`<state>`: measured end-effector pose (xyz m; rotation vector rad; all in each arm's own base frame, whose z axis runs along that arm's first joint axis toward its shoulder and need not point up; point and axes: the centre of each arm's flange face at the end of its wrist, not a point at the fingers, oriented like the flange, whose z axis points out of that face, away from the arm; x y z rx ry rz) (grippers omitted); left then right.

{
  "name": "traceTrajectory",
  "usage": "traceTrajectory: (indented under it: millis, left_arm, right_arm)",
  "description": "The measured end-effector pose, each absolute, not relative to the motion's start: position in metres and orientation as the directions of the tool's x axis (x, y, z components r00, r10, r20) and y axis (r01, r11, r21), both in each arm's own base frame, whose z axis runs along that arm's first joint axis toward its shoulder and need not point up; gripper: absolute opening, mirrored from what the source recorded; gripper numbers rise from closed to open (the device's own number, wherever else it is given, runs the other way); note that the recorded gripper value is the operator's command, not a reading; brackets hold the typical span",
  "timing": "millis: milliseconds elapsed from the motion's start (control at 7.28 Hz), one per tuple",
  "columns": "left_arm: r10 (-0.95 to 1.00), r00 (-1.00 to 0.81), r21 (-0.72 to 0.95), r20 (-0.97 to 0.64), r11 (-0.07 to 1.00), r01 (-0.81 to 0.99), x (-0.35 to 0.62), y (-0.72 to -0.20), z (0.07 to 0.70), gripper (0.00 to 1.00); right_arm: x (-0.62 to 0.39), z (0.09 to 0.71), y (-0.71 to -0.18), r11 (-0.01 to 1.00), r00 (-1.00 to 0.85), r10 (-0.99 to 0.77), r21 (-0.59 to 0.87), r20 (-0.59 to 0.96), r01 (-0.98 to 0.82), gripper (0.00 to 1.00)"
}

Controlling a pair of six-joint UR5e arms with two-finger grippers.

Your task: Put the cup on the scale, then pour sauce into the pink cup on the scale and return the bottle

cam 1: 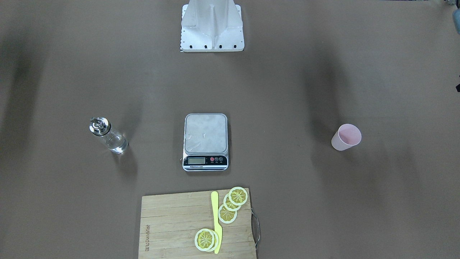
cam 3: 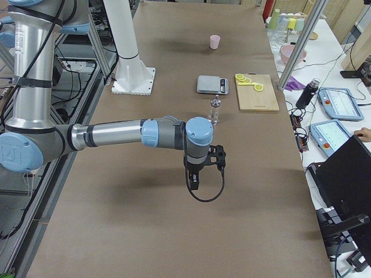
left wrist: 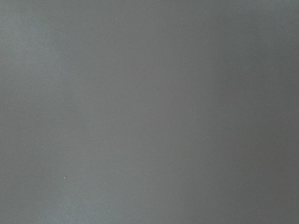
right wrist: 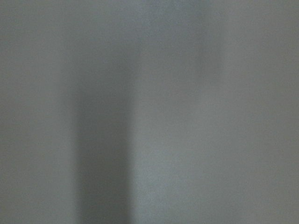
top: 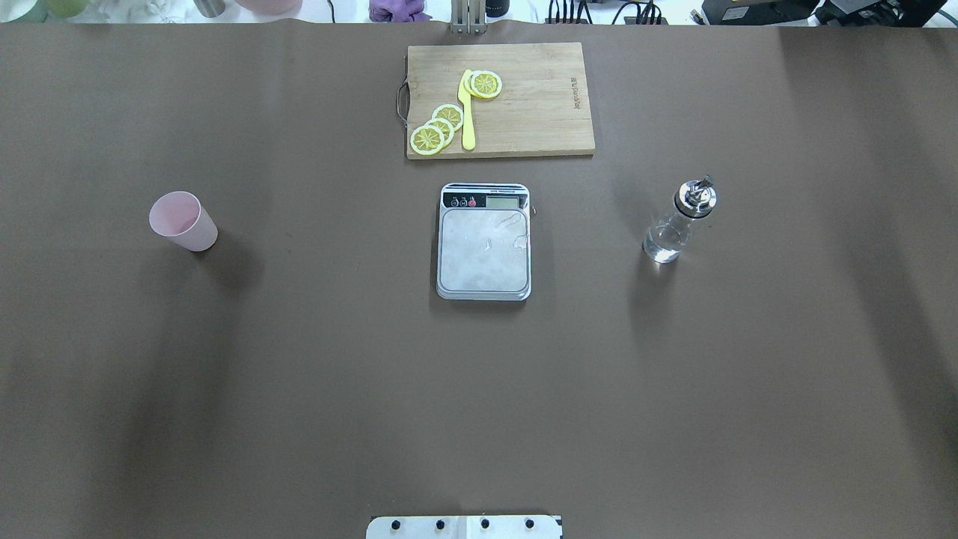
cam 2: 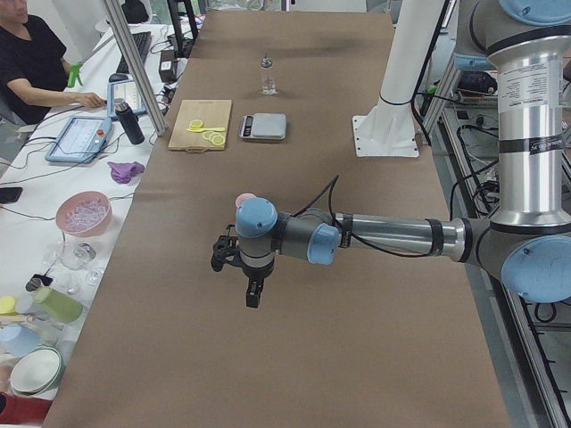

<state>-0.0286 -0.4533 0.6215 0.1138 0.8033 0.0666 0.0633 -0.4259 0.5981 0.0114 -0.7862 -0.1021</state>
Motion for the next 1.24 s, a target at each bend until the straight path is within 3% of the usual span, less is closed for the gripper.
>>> traceTrajectory:
  millis: [1236]
  left_arm:
    - [0.059,0.719,0.131,-0.692,0.99,0.045,-0.056,-0.456,0.631,0.99]
  right_arm:
    - [0.054,0.554,-0.438,0.995,0.587,-0.099,0.089,0.804,0.046,1.0]
